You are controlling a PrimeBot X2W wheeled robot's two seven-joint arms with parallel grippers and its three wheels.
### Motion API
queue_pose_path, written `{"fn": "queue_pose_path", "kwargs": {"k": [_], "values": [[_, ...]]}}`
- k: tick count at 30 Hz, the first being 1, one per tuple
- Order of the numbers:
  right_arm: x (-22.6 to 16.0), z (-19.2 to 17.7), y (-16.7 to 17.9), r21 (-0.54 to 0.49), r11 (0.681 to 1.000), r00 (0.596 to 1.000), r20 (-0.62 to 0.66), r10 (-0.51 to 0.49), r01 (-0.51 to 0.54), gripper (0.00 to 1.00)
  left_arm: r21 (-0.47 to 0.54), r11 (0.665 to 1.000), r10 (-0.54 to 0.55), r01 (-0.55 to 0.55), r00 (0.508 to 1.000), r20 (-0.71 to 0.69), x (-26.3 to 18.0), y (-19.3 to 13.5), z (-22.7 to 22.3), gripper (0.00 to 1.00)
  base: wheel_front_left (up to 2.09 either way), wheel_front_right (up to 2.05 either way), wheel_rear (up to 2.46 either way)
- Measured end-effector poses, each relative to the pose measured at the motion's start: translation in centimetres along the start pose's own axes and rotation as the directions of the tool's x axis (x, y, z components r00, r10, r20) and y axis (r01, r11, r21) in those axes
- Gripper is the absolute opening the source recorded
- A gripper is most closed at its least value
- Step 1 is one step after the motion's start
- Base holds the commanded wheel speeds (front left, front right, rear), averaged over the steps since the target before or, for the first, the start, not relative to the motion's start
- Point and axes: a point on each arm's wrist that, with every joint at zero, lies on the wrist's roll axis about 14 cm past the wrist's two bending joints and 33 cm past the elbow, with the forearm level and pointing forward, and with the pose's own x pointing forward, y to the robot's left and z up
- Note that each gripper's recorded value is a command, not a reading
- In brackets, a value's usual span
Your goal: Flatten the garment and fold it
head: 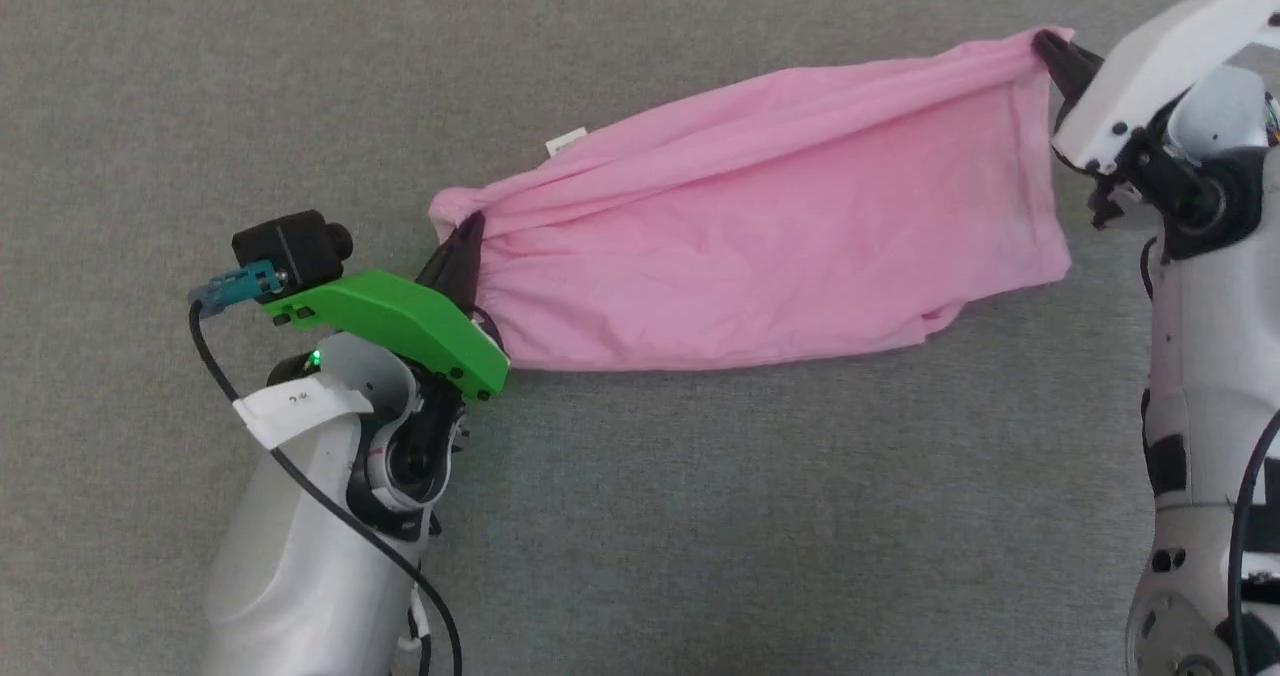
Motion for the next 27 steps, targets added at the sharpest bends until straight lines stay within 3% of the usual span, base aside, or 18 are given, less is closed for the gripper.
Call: {"fn": "queue_pose_path", "kwargs": {"k": [8, 9, 10, 11, 16, 20, 23, 27], "values": [[4.7, -3.0, 0.7, -0.027, 1.0, 0.996, -0.083, -0.015, 0.012, 0.0, -0.007, 0.999, 0.037, -0.037, 0.999, -0.011, 0.6, 2.1, -0.8, 0.0, 0.0, 0.0, 0.0], [5.0, -3.2, 0.7, -0.028, 0.999, 0.996, -0.083, -0.018, 0.015, 0.39, -0.007, 0.999, 0.032, -0.032, 0.999, -0.009, 0.6, 2.0, -0.8, 0.04, 0.0, 0.0, 0.0], [5.2, -3.3, 0.7, -0.029, 0.999, 0.997, -0.079, -0.022, 0.02, 1.0, -0.007, 1.0, 0.03, -0.03, 1.0, -0.002, 0.6, 2.0, -0.7, 0.55, 0.0, 0.0, 0.0], [5.3, -3.3, 0.6, -0.034, 0.999, 0.997, -0.075, -0.028, 0.025, 1.0, -0.003, 1.0, 0.019, -0.019, 1.0, -0.002, 0.6, 1.8, -0.7, 1.0, 0.0, 0.0, 0.0], [4.8, -1.8, 0.8, -0.027, 0.999, 0.999, -0.022, -0.033, 0.033, 1.0, 0.001, 1.0, -0.012, 0.012, 0.998, 0.058, 0.1, 0.9, 0.8, 1.0, 0.0, 0.0, 0.0], [3.2, 0.9, 1.3, -0.028, 0.999, 0.996, 0.082, -0.027, 0.029, 1.0, 0.027, 0.998, -0.058, 0.053, 0.973, 0.222, -1.1, -0.5, 4.5, 1.0, 0.0, 0.0, 0.0], [1.5, 2.4, 1.8, -0.119, 0.992, 0.989, 0.143, -0.028, 0.045, 1.0, 0.165, 0.985, -0.107, 0.048, 0.923, 0.369, -3.0, -1.3, 7.7, 1.0, 0.0, 0.0, 0.0], [-0.8, 0.0, 0.7, -0.246, 0.965, 0.994, 0.092, -0.064, 0.085, 1.0, 0.426, 0.903, -0.155, -0.046, 0.891, 0.426, -6.0, -1.2, 8.3, 1.0, 0.0, 0.0, 0.0]]}}
